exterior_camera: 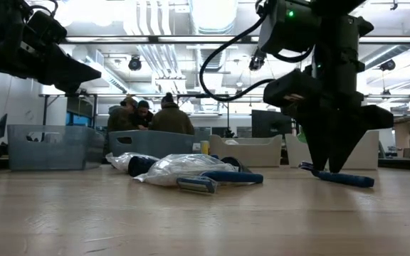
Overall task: Pick & Place Travel size toiletries
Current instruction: Put the right razor into the right black bin
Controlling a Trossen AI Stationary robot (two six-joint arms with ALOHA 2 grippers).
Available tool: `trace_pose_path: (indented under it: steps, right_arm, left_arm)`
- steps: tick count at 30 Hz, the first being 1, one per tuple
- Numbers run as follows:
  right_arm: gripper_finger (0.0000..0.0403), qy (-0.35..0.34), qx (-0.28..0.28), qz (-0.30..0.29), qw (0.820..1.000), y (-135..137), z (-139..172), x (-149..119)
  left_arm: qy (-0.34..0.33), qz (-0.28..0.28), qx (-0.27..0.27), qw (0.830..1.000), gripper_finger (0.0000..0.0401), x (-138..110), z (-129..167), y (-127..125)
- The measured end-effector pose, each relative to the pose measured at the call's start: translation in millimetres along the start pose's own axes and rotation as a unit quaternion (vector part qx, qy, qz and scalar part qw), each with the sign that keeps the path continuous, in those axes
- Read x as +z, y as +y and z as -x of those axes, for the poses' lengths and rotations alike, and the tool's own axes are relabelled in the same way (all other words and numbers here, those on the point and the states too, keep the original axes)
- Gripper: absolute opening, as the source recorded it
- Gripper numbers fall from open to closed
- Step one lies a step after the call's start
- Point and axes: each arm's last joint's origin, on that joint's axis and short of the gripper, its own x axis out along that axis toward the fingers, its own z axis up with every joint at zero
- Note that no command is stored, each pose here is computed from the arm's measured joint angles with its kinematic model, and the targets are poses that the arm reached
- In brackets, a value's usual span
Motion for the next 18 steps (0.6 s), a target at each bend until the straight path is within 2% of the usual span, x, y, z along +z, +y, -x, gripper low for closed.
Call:
trace_pose_path:
  steps: [6, 18]
  right_arm:
    - [0.0117, 0.003, -0.013, 0.02, 1.0, 1.1, -10.3, 0.8]
    - [0.0035, 0.005, -0.02, 0.074, 0.997, 1.0, -15.9, 1.1]
  left_arm:
    - [0.0, 0.0, 0.0, 1.0, 0.0023, 0.0, 0.0, 0.0]
    - [0.0, 0.0, 0.0, 1.0, 0.0023, 0.0, 0.0, 0.0]
